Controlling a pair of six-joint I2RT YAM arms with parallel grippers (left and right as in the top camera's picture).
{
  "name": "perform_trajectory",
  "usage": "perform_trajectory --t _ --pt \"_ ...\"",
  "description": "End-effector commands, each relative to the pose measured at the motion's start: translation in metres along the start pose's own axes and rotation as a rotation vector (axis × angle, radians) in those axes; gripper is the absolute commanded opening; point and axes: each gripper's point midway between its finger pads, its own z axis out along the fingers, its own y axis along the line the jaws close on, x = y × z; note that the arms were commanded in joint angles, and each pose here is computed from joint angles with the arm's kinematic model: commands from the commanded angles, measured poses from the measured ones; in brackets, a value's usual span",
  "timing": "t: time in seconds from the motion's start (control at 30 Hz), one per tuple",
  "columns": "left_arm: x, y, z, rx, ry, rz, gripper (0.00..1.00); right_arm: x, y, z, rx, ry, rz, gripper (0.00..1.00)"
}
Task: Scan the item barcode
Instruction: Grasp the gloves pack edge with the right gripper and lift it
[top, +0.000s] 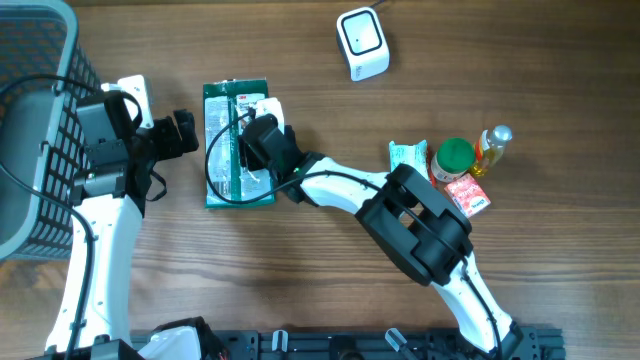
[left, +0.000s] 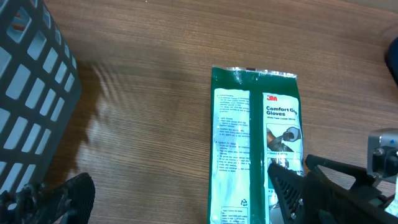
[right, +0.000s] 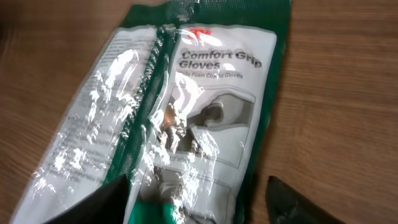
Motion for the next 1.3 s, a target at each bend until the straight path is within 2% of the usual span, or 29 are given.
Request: perform_trajectory --t 0.0,0.17,0.33,0.43,0.57,0.6,0.67,0.7,0.73,0.77,0.9,1.03,1.17,1.27 --pt "-0.003 0.001 0.000 0.001 -0.007 0.005 1.00 0.014 -0.032 0.002 0.150 0.034 -0.029 0.60" --pt "-0.003 0.001 0.000 0.001 -0.007 0.005 1.00 0.040 -0.074 -0.021 0.299 0.208 -0.025 0.60" --pt "-0.003 0.001 0.000 0.001 -0.007 0.005 1.00 0.040 -0.108 -0.063 0.413 0.328 0.069 0.60" --pt "-0.003 0.001 0.000 0.001 -0.007 0.005 1.00 0.038 -0.107 -0.084 0.404 0.384 0.058 0.60" --pt "-0.003 0.001 0.000 0.001 -0.007 0.005 1.00 0.045 -0.088 -0.114 0.299 0.509 0.045 0.61" --pt "-0.003 0.001 0.000 0.001 -0.007 0.005 1.00 0.043 -0.081 -0.126 0.256 0.539 0.067 0.67" --pt "-0.003 0.001 0.000 0.001 -0.007 0.005 1.00 0.039 -0.069 -0.136 0.189 0.561 0.114 0.69" --pt "-0.003 0.001 0.000 0.001 -0.007 0.005 1.00 0.038 -0.061 -0.140 0.152 0.575 0.154 0.75" --pt "-0.003 0.001 0.000 0.001 -0.007 0.005 1.00 0.041 -0.048 -0.144 0.099 0.606 0.227 0.94" --pt "-0.003 0.001 0.000 0.001 -0.007 0.005 1.00 0.049 -0.043 -0.146 0.110 0.642 0.367 1.00" --pt "-0.003 0.001 0.000 0.001 -0.007 0.005 1.00 0.071 -0.046 -0.144 0.179 0.653 0.492 0.99" --pt "-0.003 0.001 0.000 0.001 -0.007 0.005 1.00 0.091 -0.047 -0.136 0.248 0.622 0.696 0.86" --pt "-0.003 0.001 0.000 0.001 -0.007 0.005 1.00 0.094 -0.045 -0.122 0.195 0.568 0.722 0.72" --pt "-0.003 0.001 0.000 0.001 -0.007 0.005 1.00 0.100 -0.048 -0.120 0.201 0.563 0.754 0.66"
